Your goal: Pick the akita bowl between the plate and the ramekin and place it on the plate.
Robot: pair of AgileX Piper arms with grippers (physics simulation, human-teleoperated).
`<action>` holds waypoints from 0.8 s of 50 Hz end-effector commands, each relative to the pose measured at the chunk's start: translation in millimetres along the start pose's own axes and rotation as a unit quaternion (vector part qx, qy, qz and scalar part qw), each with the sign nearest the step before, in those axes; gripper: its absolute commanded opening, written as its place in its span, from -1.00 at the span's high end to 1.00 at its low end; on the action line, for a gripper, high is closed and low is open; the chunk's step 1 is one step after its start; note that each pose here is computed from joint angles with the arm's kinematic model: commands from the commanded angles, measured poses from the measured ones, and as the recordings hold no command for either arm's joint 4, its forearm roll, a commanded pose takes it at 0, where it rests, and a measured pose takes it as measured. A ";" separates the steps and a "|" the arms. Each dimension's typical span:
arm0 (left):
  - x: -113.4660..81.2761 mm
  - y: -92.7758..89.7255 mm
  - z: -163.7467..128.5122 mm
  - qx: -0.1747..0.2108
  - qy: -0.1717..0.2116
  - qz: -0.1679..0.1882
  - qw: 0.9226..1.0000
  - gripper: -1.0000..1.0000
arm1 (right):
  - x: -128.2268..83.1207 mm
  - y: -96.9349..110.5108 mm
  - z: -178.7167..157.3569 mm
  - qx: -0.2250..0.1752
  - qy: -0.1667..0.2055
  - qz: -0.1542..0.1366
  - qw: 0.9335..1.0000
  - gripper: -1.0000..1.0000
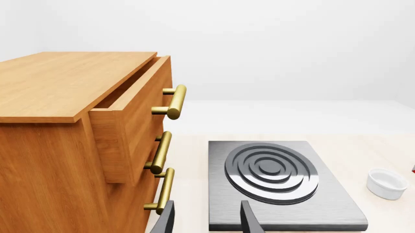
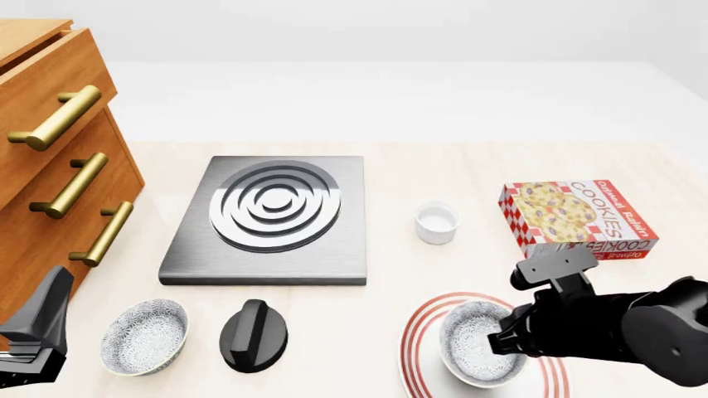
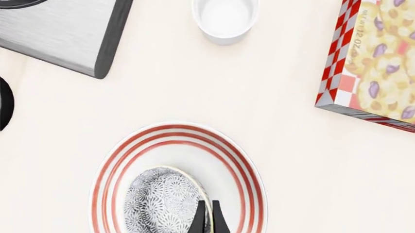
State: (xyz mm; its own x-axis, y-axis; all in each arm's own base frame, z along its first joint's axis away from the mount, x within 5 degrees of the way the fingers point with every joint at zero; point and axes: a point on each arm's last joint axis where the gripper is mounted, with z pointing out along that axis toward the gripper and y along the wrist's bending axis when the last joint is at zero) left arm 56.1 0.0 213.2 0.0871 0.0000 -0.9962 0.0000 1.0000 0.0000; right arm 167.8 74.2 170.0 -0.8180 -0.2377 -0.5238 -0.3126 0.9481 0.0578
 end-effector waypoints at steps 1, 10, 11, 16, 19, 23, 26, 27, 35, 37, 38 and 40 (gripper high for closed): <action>0.0 0.0 0.0 0.000 0.000 0.000 1.000 -1.00 | 3.5 3.1 9.0 -0.005 0.011 0.000 1.000 1.00; 0.0 0.0 0.0 0.000 0.000 0.000 1.000 -1.00 | 2.7 6.6 12.2 -0.009 0.013 0.006 1.000 -1.00; 0.0 0.0 0.0 0.000 0.000 0.000 1.000 -1.00 | 2.4 4.8 10.9 -0.007 0.011 0.005 1.000 -1.00; 0.0 0.0 0.0 0.000 0.000 0.000 1.000 -1.00 | -2.1 2.0 1.1 -0.003 0.003 0.004 1.000 -1.00; 0.0 0.0 0.0 0.000 0.000 0.000 1.000 -1.00 | -7.3 2.5 -5.7 -0.004 -0.002 0.013 1.000 -1.00; 0.0 0.0 0.0 0.000 0.000 0.000 1.000 -1.00 | -14.7 -1.5 -25.3 0.000 -0.024 0.027 0.999 -1.00; 0.0 0.0 0.0 0.000 0.000 0.000 1.000 -1.00 | -18.4 -1.5 -34.8 0.000 -0.032 0.029 0.999 -1.00; 0.0 0.0 0.0 0.000 0.000 0.000 1.000 -1.00 | -22.4 -4.0 -47.3 0.003 -0.046 0.035 0.998 -1.00; 0.0 0.0 0.0 0.000 0.000 0.000 1.000 -1.00 | -30.2 -5.9 -72.2 0.005 -0.070 0.051 0.996 -1.00; 0.0 0.0 0.0 0.000 0.000 0.000 1.000 -1.00 | -32.5 -5.8 -81.0 0.004 -0.078 0.052 0.996 -1.00; 0.0 0.0 0.0 0.000 0.000 0.000 1.000 -1.00 | -33.4 -5.1 -84.0 0.002 -0.081 0.054 0.995 -1.00; 0.0 0.0 0.0 0.000 0.000 0.000 1.000 -1.00 | -35.5 -4.9 -91.9 0.002 -0.088 0.056 0.995 -1.00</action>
State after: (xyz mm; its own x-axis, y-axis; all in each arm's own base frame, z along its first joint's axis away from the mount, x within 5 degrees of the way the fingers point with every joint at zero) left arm 56.1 0.0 213.2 0.0871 0.0000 -0.9962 0.0000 1.0000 0.0000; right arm 164.2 65.3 231.7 -0.7824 -0.1349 -0.6080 -0.2448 0.9643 0.1009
